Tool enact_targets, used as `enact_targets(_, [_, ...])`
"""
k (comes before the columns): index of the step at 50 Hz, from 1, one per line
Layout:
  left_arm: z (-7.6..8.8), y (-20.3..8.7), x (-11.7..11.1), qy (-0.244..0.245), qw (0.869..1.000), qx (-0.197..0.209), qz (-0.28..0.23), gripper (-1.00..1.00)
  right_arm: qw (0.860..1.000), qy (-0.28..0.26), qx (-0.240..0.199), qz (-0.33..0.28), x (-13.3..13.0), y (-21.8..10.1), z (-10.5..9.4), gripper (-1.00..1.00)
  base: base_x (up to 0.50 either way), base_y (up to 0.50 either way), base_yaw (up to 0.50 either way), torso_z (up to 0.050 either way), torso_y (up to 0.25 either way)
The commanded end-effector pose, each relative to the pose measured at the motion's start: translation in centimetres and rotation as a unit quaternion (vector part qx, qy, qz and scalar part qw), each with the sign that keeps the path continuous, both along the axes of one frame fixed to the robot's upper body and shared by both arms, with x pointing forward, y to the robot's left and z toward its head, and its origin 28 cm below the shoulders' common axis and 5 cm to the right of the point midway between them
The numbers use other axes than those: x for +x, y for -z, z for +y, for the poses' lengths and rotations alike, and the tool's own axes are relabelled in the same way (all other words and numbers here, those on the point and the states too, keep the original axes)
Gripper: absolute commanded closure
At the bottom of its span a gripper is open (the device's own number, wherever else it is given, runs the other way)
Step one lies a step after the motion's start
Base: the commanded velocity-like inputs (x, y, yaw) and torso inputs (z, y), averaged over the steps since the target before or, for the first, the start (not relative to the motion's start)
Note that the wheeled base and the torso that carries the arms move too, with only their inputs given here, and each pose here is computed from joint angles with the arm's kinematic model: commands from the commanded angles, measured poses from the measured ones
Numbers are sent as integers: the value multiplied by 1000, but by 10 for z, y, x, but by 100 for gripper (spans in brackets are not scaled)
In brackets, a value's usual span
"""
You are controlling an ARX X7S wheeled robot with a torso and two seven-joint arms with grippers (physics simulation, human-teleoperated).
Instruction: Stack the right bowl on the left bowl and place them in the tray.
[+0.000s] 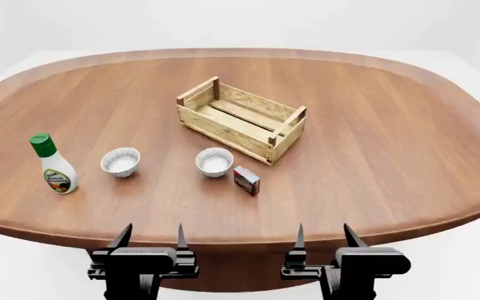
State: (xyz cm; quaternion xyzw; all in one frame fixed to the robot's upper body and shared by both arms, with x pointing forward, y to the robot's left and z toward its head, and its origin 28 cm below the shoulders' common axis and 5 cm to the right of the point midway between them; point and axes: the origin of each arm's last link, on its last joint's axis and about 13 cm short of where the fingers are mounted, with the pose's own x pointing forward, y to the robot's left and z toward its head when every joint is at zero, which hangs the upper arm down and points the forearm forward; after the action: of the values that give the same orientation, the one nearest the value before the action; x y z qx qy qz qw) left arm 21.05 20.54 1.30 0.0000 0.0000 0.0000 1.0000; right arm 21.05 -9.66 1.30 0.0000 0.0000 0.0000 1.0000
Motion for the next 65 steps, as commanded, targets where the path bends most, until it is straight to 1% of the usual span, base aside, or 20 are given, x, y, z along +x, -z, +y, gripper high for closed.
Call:
enact_targets(1, [0,2,0,-3,1000,7,0,-100,1000,8,8,4,0,-1,-1,-100,0,0,0,0,0])
enact_targets(2, [0,1,2,-1,1000,-1,3,-100,1000,17,7,-1,0,-1,-2,-100,0,0,0,0,0])
enact_targets(4, [0,2,3,-2,1000,4,3,-100,1000,21,15,-2,1,-1,-3,-100,0,0,0,0,0])
enact_targets(6, [-1,2,1,4,1000,7,2,-100,1000,26,7,4,0,2,-2,-100,0,0,0,0,0])
enact_targets(10, [-1,5,2,8,1000,12,4,-100,999,20,24,9,1,5,-2,-100,0,0,0,0,0])
enact_targets(11, [0,4,3,6,1000,10,4,-100,1000,24,4,15,2,4,-2,-100,0,0,0,0,0])
enact_targets(12, [0,4,4,5,1000,9,4,-100,1000,21,7,10,2,4,-1,-100,0,141,0,0,0])
enact_targets(13, [0,3,4,5,1000,9,4,-100,1000,19,15,11,1,4,-1,-100,0,500,0,0,0])
enact_targets(34, [2,8,5,-5,1000,16,3,-100,1000,13,9,21,0,9,2,-100,0,500,0,0,0])
enact_targets(35, [2,8,5,-5,1000,16,3,-100,999,11,21,22,1,8,2,-100,0,0,0,0,0])
enact_targets(53, [3,9,4,-6,1000,19,3,-100,999,11,11,30,1,10,3,-100,0,0,0,0,0])
enact_targets(56, [3,7,4,-5,1000,18,5,-100,999,7,17,29,1,3,3,-100,0,0,0,0,0])
enact_targets(57, [3,5,5,-5,1000,14,12,-100,999,2,20,30,0,0,4,-100,0,0,0,0,0])
enact_targets(58, [3,-10,6,5,1000,-6,25,-100,999,2,16,33,0,-6,3,-100,0,0,0,0,0])
enact_targets(60, [3,-33,10,-4,1000,12,15,-100,999,-3,25,39,2,-18,1,-100,0,0,0,0,0])
enact_targets(61, [3,-44,12,-2,1000,6,17,-100,998,-13,37,45,3,-27,0,-100,0,0,0,0,0])
enact_targets(62, [4,-73,16,8,1000,7,1,-100,998,-20,41,49,5,-48,-2,-100,0,0,0,0,0])
enact_targets(63, [5,-84,18,6,1000,16,-3,-100,998,-25,42,47,5,-58,-3,-100,0,0,0,0,0])
enact_targets(64, [5,-100,20,20,1000,4,-2,-100,998,-27,43,44,6,-68,-4,-100,0,0,0,0,0])
enact_targets(65, [6,-111,22,20,1000,5,-4,-100,998,-28,43,39,9,-91,-7,-100,0,0,0,0,0])
